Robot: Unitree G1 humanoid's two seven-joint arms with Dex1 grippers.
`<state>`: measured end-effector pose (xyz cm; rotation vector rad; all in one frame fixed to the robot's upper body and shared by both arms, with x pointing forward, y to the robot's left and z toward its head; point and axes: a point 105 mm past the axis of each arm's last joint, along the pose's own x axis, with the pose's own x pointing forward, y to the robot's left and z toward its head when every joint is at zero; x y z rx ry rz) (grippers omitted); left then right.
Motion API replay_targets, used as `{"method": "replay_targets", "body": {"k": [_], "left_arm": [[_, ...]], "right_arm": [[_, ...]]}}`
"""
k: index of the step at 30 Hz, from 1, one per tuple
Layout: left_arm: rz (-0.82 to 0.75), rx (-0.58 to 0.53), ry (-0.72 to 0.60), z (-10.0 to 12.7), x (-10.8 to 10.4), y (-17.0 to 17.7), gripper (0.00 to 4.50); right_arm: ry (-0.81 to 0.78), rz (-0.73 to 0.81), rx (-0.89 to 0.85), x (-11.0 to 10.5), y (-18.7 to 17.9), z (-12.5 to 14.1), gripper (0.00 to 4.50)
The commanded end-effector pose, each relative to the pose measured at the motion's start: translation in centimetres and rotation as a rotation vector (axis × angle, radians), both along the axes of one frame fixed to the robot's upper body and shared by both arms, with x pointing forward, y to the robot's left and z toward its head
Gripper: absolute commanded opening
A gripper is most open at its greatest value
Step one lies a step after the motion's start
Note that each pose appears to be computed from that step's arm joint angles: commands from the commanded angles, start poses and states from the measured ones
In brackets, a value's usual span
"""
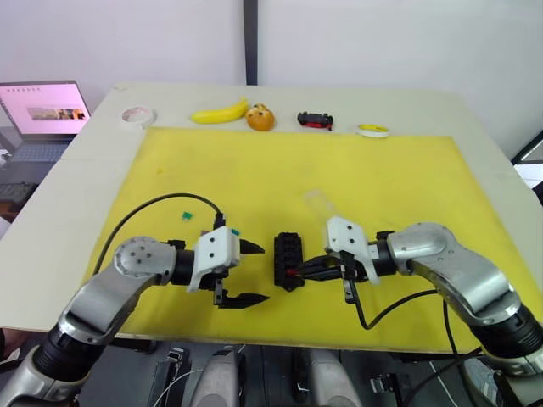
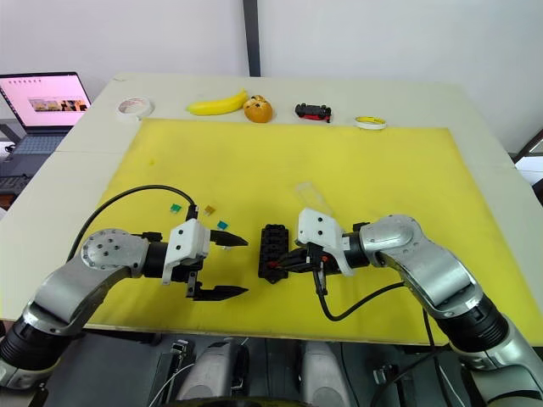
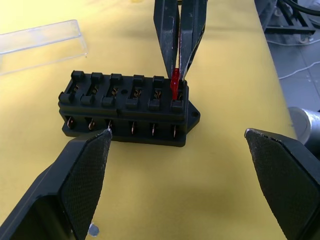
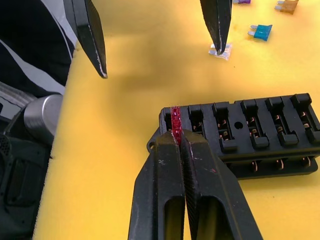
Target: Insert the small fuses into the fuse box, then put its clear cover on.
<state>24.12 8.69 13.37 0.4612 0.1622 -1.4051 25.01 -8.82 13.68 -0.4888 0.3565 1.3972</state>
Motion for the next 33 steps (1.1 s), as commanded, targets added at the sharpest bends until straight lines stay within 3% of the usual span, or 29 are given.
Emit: {"method": "replay_targets", "body": {"k": [1, 21, 33], "left_arm": [[-0.014, -0.01, -0.032, 0.78, -0.15, -0.35, 4.5], [-0.011, -0.017, -0.027, 0.52, -0.3, -0.41, 4.5], [-0.008, -0.013, -0.027, 0.87, 0.0, -0.26, 4.5]], "right_arm": [[-0.053, 0.037, -0.018, -0.51, 0.5, 0.52, 0.04], [-0.214, 0.088, -0.111, -0.32, 0.38, 0.06, 0.04], [-0.201, 0.055, -0.104, -0.19, 0.44, 0.04, 0.04]]}}
